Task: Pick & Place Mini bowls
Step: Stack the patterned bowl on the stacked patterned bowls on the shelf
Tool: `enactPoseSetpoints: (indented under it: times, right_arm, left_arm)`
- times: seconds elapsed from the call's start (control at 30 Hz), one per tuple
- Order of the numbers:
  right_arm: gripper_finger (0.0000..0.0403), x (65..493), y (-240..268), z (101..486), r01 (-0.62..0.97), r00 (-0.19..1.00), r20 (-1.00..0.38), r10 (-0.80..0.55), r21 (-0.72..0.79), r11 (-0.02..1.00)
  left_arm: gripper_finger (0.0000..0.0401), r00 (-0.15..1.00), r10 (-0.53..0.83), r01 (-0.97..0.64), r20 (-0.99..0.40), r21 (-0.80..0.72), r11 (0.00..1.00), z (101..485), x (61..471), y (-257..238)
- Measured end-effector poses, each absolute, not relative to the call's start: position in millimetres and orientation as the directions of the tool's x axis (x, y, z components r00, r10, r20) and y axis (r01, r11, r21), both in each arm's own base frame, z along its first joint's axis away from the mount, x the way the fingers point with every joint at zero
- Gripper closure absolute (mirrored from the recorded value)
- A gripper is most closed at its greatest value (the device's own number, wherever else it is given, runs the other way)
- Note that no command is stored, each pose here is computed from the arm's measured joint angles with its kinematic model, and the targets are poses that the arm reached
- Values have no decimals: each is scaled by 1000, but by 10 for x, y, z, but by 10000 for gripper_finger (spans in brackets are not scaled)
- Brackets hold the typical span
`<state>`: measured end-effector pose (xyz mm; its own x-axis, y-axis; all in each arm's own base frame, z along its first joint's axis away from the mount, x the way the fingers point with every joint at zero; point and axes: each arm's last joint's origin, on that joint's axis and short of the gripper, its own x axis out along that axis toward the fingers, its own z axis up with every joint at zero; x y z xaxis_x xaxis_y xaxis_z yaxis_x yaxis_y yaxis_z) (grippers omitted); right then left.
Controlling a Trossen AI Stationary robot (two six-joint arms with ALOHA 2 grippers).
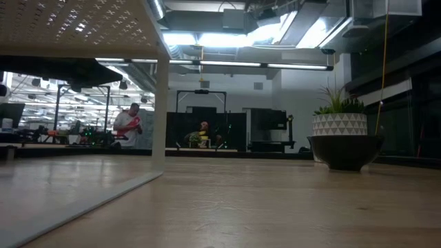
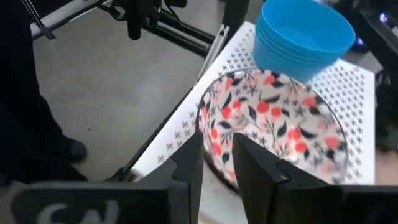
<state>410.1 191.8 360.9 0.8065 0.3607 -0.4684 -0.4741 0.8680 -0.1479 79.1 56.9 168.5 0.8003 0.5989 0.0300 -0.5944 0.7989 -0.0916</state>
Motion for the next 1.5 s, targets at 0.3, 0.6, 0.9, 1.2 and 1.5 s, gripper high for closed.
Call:
enactPoseSetpoints:
  times: [0.3, 0.6, 0.9, 1.2, 1.5]
  right_arm:
    - [315, 3948, 1847, 3651, -407, 757, -559, 339, 3, 914]
    - [315, 3747, 1771, 3709, -371, 692, -652, 310, 46, 927]
    - [315, 3557, 1845, 3623, -353, 586, -766, 265, 53, 934]
    - [333, 3191, 1796, 3500, -230, 626, -754, 198, 64, 971]
    - [378, 2727, 1615, 3247, 45, 747, -632, 209, 362, 931]
  left_arm:
    - [397, 800, 599, -595, 28, -92, 799, 1683, 791, 569]
    - [397, 800, 599, -594, 30, -92, 799, 1686, 790, 569]
    - [397, 799, 601, -597, 30, -92, 797, 1685, 790, 570]
    - [397, 798, 601, -597, 29, -92, 797, 1685, 790, 570]
    - [397, 798, 602, -598, 29, -92, 797, 1684, 790, 570]
